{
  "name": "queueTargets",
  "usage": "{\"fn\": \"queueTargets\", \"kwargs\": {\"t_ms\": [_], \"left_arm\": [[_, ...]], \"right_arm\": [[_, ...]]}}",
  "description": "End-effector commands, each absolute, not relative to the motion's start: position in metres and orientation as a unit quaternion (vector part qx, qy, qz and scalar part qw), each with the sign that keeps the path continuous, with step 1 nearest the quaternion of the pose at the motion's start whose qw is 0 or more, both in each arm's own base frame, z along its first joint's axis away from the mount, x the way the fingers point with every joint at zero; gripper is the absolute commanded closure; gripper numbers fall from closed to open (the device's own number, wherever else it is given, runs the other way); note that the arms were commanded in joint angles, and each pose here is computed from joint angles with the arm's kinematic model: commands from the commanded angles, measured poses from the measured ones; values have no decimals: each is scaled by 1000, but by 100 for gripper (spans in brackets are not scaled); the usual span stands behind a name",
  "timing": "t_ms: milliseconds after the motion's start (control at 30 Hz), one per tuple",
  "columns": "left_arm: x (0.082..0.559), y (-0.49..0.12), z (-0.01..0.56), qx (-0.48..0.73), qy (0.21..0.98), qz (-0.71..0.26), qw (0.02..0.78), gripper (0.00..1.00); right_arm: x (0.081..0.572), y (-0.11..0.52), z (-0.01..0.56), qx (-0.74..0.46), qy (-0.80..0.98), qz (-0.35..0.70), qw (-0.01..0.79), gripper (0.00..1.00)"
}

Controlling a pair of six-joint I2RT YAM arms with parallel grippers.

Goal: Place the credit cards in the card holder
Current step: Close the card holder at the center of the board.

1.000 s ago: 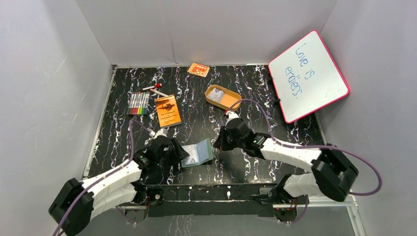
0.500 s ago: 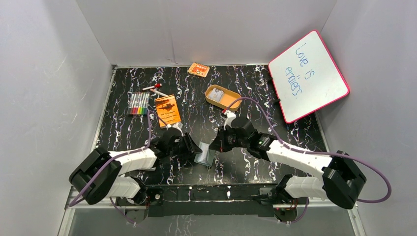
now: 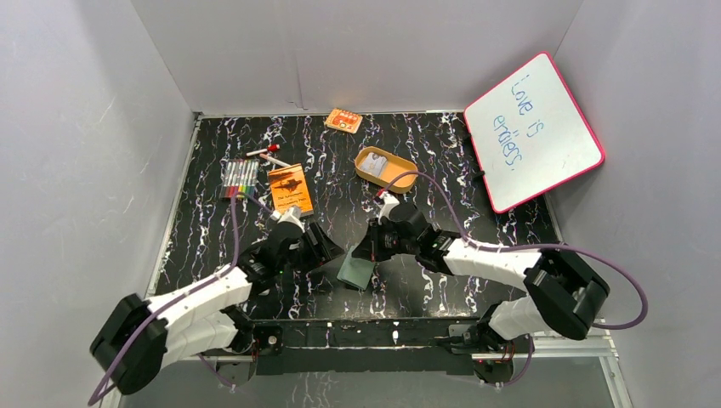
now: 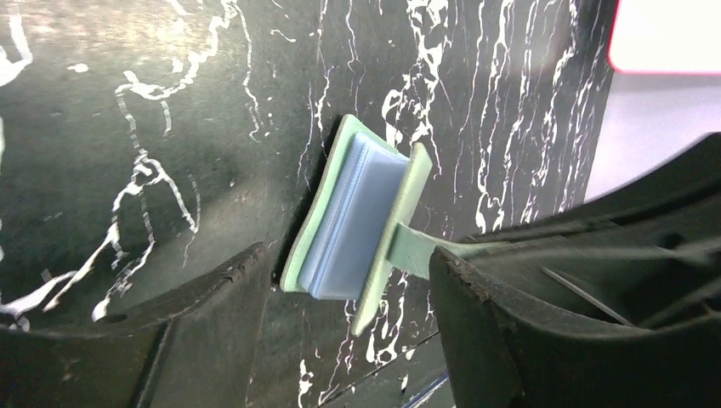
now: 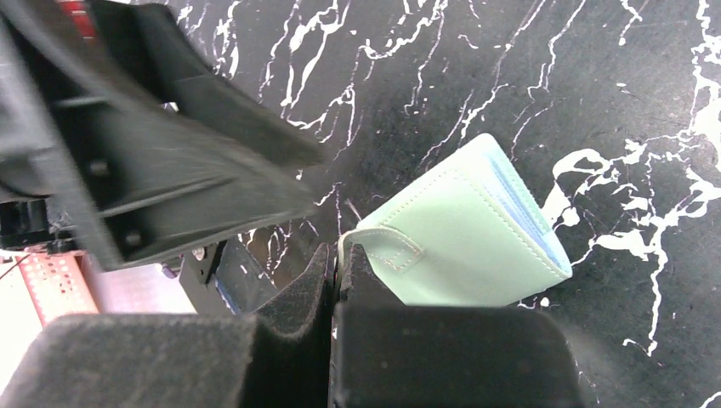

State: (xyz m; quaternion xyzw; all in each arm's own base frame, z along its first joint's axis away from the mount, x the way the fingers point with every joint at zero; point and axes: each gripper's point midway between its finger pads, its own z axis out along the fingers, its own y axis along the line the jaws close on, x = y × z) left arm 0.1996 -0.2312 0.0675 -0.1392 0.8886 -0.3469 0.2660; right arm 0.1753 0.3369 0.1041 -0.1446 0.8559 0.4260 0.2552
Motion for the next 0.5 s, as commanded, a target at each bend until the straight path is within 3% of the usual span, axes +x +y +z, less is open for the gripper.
{"fn": "queueTargets", "kwargs": {"t_ms": [0,167,200,300,400,467], "left_arm": [[186,-191,58,-169,902,-279,284,32],[181,-169,67,-198,886,-276,316,29],[181,-167,69,-202,883,-277,321,28],[180,-163,70,-206,881,-276,325,28],[181,-162,72,-200,884,-268,328,27],[183,-160,75,-197,885,-259,333,26]], "right_arm": [[188,349,110,-134,850,430,274,100],[186,364,103,-151,853,430,254,100],[184,367,102,-155,852,433,249,94],[180,378,106,-167,848,444,236,62],[179,383,118,-171,842,451,240,41],[178,383,132,-173,836,459,245,17]]}}
